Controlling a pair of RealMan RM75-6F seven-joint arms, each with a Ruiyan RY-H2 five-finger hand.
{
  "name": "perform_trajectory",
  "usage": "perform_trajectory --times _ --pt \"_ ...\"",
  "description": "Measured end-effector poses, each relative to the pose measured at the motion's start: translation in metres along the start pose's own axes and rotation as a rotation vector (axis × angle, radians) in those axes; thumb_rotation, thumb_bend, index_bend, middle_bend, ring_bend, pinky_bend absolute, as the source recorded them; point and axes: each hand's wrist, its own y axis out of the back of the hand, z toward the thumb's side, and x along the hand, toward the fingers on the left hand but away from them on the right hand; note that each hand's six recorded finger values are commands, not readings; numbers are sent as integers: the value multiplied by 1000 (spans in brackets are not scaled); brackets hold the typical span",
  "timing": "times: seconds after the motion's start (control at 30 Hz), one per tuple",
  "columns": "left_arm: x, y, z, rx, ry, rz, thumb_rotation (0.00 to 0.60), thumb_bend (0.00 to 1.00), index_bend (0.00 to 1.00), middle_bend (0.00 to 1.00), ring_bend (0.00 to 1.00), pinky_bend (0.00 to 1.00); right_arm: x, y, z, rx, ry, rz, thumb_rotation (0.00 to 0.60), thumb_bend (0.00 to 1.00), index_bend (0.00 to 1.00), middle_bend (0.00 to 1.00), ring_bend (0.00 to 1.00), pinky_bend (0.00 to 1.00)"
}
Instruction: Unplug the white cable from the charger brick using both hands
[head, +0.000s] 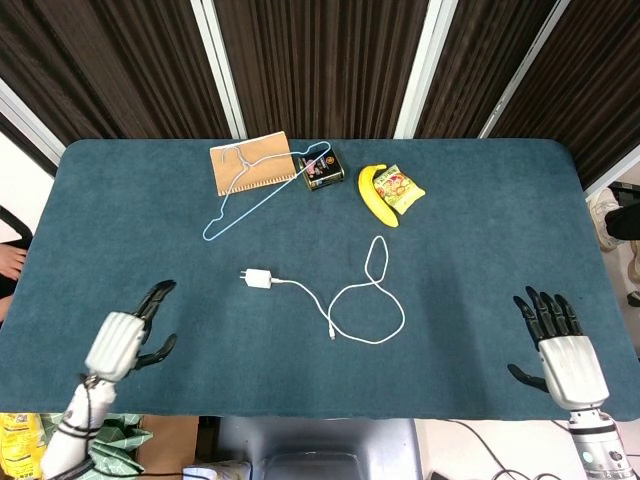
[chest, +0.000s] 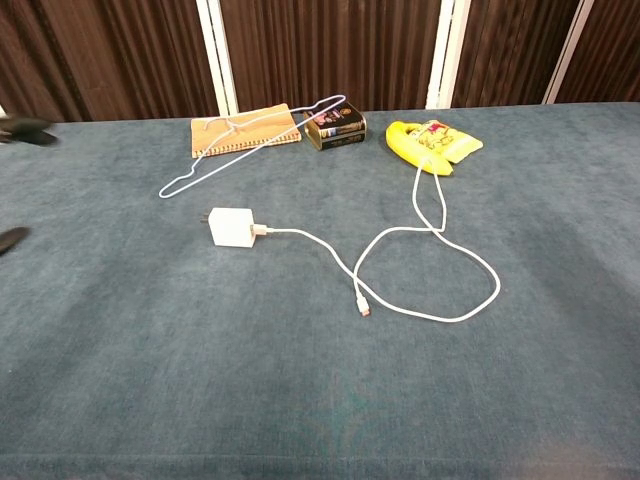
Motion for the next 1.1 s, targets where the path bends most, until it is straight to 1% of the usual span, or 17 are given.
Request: perform_trajectory --times 0.1,0.3,0.47,0.57,0.67,0.8,0.97,1.1 --pt "24 -14 18 2 0 -32 600 402 128 131 984 1000 -1 -3 1 2 2 8 600 89 0 0 0 0" --pt "73 -43 52 41 18 -61 600 401 142 149 999 1000 -4 -8 -1 -7 1 47 600 88 0 0 0 0" --pt "104 -70 63 149 41 -85 600 401 144 147 1000 1000 -5 -7 -3 -14 -9 49 600 89 0 0 0 0" --pt "118 -85 67 192 52 -93 600 401 151 147 1000 1000 -6 -7 -4 -16 -14 51 600 88 0 0 0 0" --pt "129 -93 72 230 50 -89 600 401 160 152 1000 1000 -6 -7 -5 -17 -16 56 600 88 0 0 0 0" --pt "136 -100 75 261 50 -85 600 403 181 177 1000 1000 -5 -10 -3 -20 -11 74 600 89 0 0 0 0" --pt "145 -114 67 342 71 -94 600 405 219 209 1000 1000 -4 -7 -5 -31 -9 78 600 89 0 0 0 0" --pt "149 -126 63 377 81 -114 600 404 234 222 1000 1000 -4 -6 -6 -33 -11 77 600 89 0 0 0 0"
